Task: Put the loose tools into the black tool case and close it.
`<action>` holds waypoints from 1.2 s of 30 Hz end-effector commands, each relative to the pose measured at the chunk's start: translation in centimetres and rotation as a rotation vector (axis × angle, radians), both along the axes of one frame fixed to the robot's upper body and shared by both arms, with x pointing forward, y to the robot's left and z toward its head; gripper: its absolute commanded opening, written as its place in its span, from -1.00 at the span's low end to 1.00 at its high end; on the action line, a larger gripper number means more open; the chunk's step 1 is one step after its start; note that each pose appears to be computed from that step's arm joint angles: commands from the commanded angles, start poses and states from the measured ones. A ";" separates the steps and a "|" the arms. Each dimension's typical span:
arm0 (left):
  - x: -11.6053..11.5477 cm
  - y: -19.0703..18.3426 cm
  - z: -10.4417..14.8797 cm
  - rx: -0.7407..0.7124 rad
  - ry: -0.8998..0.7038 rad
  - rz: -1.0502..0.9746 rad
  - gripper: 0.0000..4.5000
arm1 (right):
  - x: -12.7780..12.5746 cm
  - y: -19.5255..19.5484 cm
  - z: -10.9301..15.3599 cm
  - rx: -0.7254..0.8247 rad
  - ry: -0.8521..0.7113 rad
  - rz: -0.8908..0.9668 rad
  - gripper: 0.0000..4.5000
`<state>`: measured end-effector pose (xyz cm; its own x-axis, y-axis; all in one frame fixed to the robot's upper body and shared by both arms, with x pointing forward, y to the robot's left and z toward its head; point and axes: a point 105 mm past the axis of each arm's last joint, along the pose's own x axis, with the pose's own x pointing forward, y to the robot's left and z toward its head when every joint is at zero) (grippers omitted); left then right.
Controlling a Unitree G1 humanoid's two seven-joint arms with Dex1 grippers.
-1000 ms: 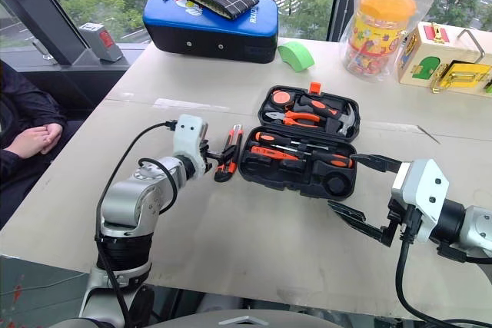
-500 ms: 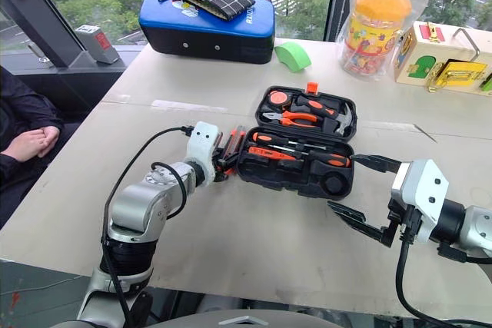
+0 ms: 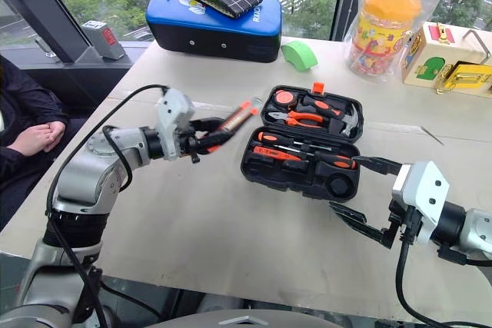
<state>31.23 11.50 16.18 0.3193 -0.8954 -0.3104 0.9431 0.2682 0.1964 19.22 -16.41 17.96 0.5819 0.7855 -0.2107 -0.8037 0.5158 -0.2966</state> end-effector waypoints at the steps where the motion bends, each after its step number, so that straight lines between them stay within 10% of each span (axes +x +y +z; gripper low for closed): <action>1: -0.4 -1.4 -1.4 0.204 -0.086 -0.344 -0.35 | -0.6 -0.6 1.0 -0.031 -0.049 -0.016 1.00; 26: 1.6 -6.0 -5.6 0.450 -0.027 -0.589 -0.35 | -3.6 -3.7 0.7 -0.105 -0.003 -0.128 1.00; 31: 2.2 -6.6 -3.1 0.290 -0.003 -0.524 0.62 | -3.6 -3.5 0.6 -0.099 0.000 -0.121 1.00; 35: 1.9 -5.5 -0.7 0.119 0.065 -0.468 0.62 | -3.5 -3.3 0.3 -0.090 -0.004 -0.121 1.00; 36: 1.9 -5.2 -0.6 0.086 0.077 -0.430 0.31 | -3.4 -3.2 0.2 -0.086 -0.006 -0.121 1.00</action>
<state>33.28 6.00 13.99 -0.1270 -0.8735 -0.4700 0.9725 -0.2029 0.1141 15.82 -20.01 17.82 0.6717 0.6824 -0.2883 -0.7394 0.5933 -0.3183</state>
